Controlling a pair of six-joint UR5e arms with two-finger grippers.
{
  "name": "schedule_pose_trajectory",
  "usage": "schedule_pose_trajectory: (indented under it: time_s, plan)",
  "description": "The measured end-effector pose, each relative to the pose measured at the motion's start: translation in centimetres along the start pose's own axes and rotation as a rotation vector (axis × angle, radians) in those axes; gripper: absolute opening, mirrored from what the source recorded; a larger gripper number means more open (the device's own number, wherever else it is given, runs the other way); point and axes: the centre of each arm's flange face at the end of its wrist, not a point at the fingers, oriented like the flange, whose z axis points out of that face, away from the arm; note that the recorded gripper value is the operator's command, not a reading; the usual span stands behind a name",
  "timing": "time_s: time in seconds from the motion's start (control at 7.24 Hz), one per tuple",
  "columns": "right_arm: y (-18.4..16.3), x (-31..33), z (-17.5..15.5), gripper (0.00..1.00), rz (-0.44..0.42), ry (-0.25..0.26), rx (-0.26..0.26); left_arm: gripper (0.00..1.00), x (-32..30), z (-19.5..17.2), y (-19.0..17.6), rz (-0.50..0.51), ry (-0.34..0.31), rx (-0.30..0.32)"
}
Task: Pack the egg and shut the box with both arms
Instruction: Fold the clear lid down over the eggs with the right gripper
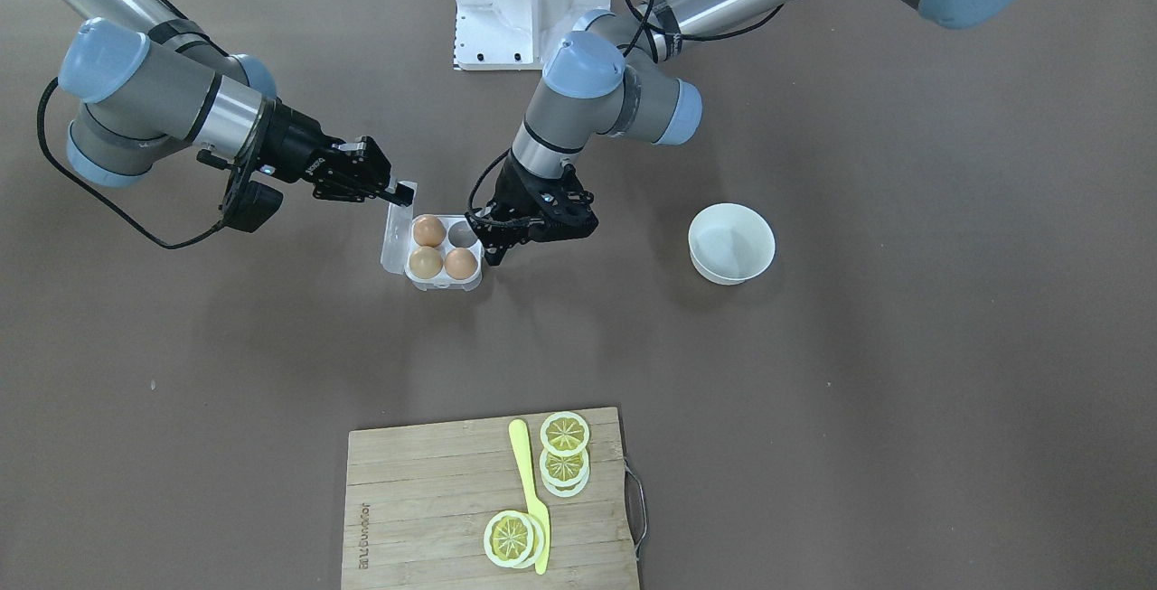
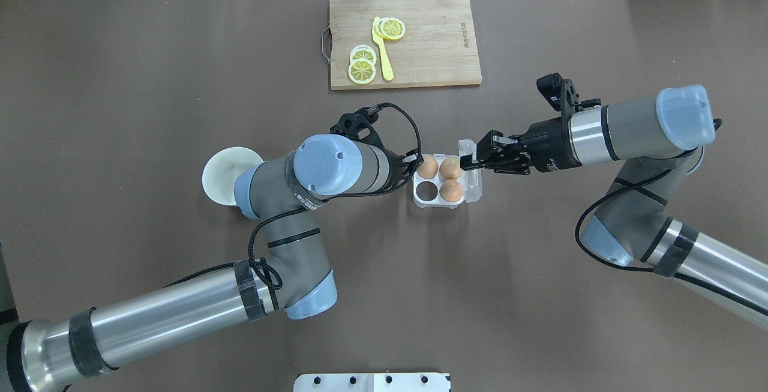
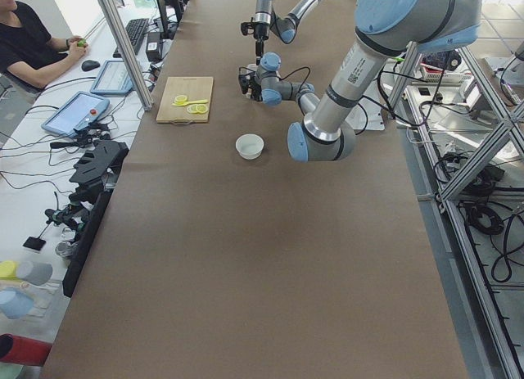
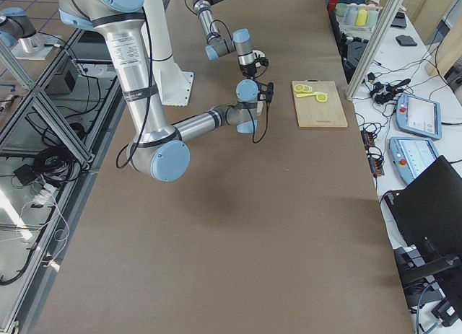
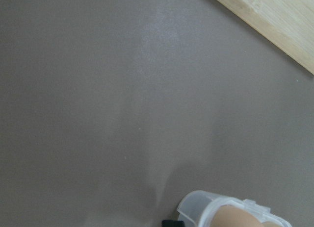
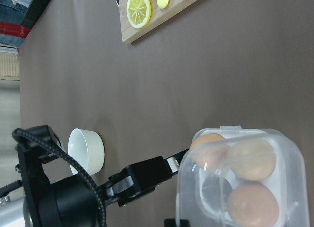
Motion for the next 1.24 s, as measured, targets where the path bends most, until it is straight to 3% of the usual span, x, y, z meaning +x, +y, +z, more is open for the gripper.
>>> schedule_pose_trajectory:
  time_s: [0.55, 0.97, 1.24]
  plan:
    - [0.1, 0.0, 0.1, 0.04, 0.000, -0.001, -0.001, 0.00, -0.3, 0.0, -0.3, 0.008, -0.004, 0.001]
    - [0.4, -0.1, 0.5, 0.18, -0.001, -0.003, -0.003, 0.00, -0.4, 0.0, -0.3, 0.007, -0.005, 0.002]
    - [0.7, -0.3, 1.1, 0.21, -0.003, -0.007, 0.004, 0.00, -0.4, 0.0, -0.3, 0.007, -0.005, 0.002]
